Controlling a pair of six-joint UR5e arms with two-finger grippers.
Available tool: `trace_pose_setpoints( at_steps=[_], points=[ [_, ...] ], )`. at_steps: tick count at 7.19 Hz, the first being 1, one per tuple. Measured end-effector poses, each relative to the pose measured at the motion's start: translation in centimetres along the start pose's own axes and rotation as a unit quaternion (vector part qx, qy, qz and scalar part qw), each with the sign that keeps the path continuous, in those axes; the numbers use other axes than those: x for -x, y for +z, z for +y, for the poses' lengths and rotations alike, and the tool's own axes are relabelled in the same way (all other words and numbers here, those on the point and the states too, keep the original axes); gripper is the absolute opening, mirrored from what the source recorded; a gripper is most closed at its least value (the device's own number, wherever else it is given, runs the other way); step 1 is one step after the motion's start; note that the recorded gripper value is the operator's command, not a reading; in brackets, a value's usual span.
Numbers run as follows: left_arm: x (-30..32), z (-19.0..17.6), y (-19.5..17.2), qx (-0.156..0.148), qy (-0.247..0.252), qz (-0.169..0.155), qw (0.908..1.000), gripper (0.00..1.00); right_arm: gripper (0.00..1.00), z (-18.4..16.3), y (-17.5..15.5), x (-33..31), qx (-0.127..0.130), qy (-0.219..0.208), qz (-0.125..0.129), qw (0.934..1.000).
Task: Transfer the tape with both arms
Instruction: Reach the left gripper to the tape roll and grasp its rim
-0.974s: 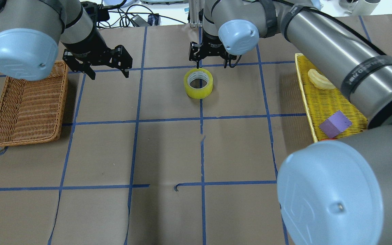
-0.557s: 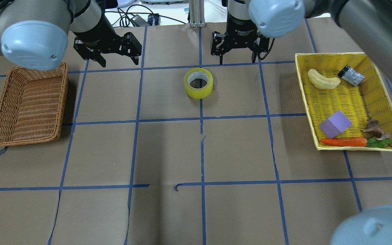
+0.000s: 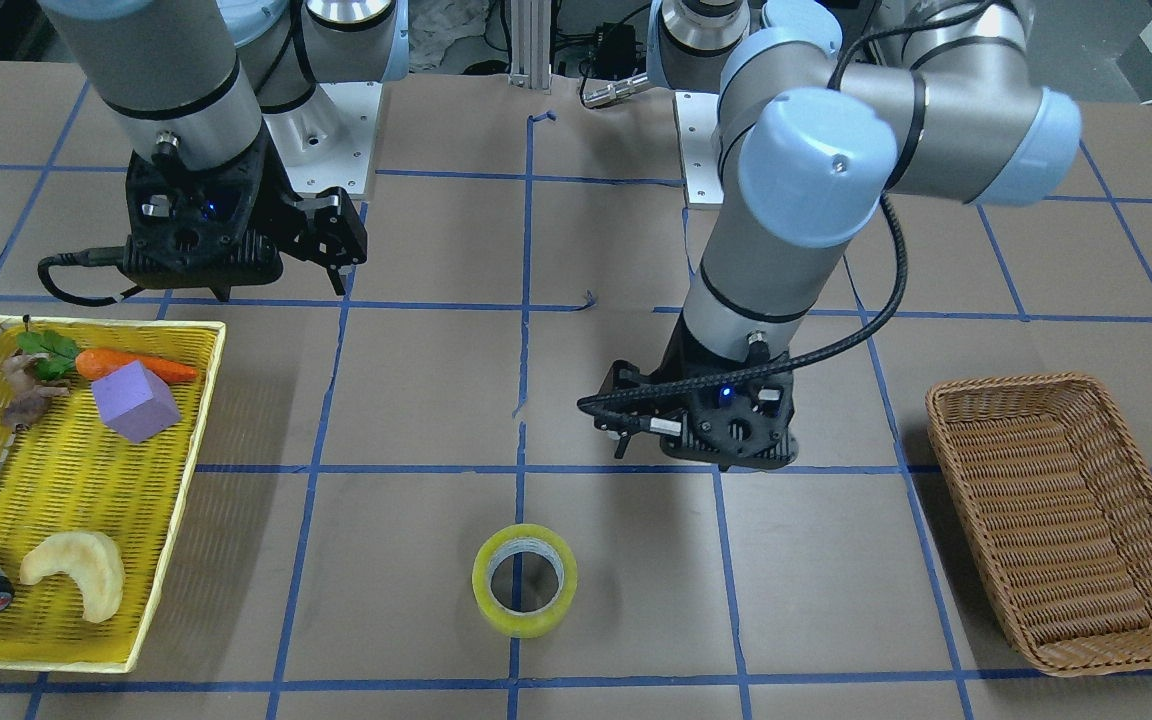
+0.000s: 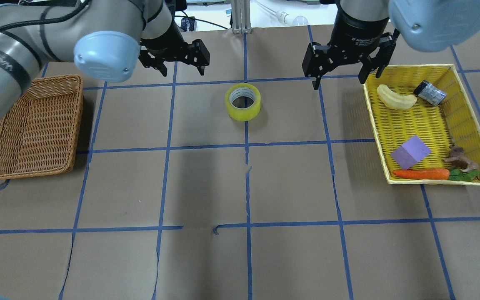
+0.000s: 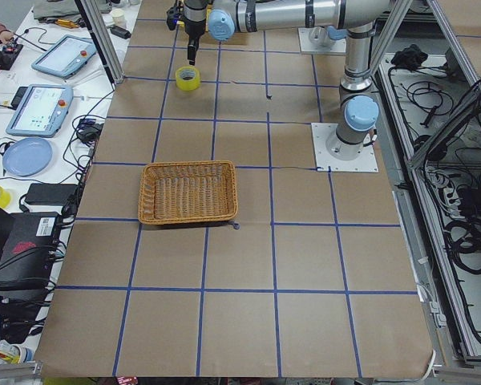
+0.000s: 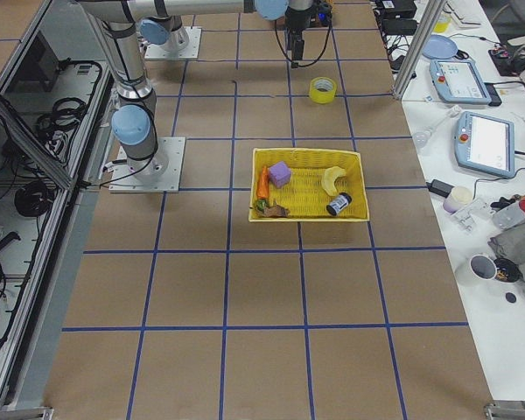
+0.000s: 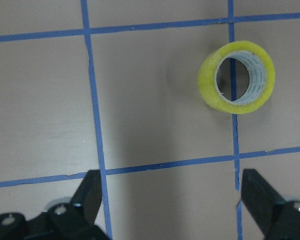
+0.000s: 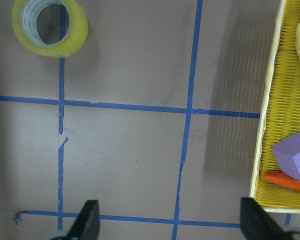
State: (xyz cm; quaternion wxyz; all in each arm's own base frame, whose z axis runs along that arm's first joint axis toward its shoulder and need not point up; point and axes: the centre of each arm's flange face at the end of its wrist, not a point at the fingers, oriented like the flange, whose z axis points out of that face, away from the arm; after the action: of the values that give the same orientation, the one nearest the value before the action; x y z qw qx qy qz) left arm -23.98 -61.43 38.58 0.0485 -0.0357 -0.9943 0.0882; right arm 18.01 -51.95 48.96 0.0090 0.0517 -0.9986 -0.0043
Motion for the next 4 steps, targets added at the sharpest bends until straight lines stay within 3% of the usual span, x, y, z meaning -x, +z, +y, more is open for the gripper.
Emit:
trace_pose_setpoints(
  at_steps=[4],
  points=[
    [-3.5, -4.5, 9.8, -0.013, -0.001, 0.039, 0.9992, 1.0, 1.0, -0.2, -2.2, -4.6, -0.02, 0.032, 0.001, 0.9993]
  ],
)
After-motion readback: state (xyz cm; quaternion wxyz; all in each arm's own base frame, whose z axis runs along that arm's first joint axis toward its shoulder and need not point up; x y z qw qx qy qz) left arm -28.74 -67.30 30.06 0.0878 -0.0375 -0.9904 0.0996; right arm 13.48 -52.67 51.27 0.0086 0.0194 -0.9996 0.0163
